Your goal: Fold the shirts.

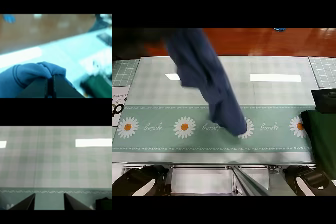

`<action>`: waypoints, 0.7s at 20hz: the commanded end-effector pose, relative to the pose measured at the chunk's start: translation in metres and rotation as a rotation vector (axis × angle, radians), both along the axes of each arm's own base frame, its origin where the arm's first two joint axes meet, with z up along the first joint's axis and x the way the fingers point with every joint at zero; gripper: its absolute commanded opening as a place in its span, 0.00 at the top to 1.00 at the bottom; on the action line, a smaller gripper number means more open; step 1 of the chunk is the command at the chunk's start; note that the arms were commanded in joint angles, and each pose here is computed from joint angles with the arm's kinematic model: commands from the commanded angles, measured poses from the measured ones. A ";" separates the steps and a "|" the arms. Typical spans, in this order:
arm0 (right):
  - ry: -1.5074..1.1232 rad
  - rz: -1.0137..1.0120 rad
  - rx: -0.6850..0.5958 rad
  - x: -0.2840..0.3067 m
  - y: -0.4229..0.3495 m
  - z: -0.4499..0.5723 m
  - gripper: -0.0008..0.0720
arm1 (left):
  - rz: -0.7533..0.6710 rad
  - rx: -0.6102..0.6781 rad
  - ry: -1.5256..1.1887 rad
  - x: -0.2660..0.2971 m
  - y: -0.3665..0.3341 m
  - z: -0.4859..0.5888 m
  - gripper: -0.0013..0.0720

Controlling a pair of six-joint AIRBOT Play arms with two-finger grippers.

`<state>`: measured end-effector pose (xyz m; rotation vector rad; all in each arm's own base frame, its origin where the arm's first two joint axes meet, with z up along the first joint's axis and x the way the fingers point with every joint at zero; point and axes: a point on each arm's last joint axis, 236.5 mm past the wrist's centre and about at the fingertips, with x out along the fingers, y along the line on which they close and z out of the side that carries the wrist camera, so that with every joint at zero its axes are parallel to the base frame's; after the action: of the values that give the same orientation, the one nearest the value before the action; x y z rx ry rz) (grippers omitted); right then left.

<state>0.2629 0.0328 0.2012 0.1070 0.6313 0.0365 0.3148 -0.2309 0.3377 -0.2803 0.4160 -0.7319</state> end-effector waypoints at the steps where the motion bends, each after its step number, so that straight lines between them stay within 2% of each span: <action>1: 0.041 0.002 0.014 -0.001 0.003 -0.018 0.43 | 0.033 0.074 0.238 -0.008 0.007 -0.141 0.96; 4: 0.143 0.033 0.059 0.000 0.020 -0.058 0.43 | 0.141 0.188 0.505 -0.018 0.058 -0.270 0.96; 6: 0.237 0.060 0.077 0.004 0.033 -0.092 0.43 | 0.222 0.205 0.629 -0.026 0.089 -0.320 0.96; 7: 0.277 0.076 0.090 0.008 0.041 -0.106 0.42 | 0.256 0.203 0.668 -0.028 0.101 -0.334 0.90; 8: 0.321 0.094 0.099 0.013 0.048 -0.121 0.42 | 0.280 0.202 0.698 -0.028 0.110 -0.341 0.58; 9: 0.347 0.108 0.108 0.021 0.055 -0.132 0.41 | 0.311 0.200 0.709 -0.024 0.121 -0.342 0.30; 11: 0.337 0.080 0.090 0.044 0.045 -0.132 0.41 | 0.389 0.208 0.703 -0.011 0.156 -0.323 0.29; 14: 0.288 -0.134 0.047 0.059 -0.037 -0.099 0.41 | 0.555 0.174 0.668 -0.003 0.226 -0.277 0.29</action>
<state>0.3093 0.0460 0.0907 0.1921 0.9300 0.0353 0.3170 -0.0600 0.0420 -0.4236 0.9905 -0.1594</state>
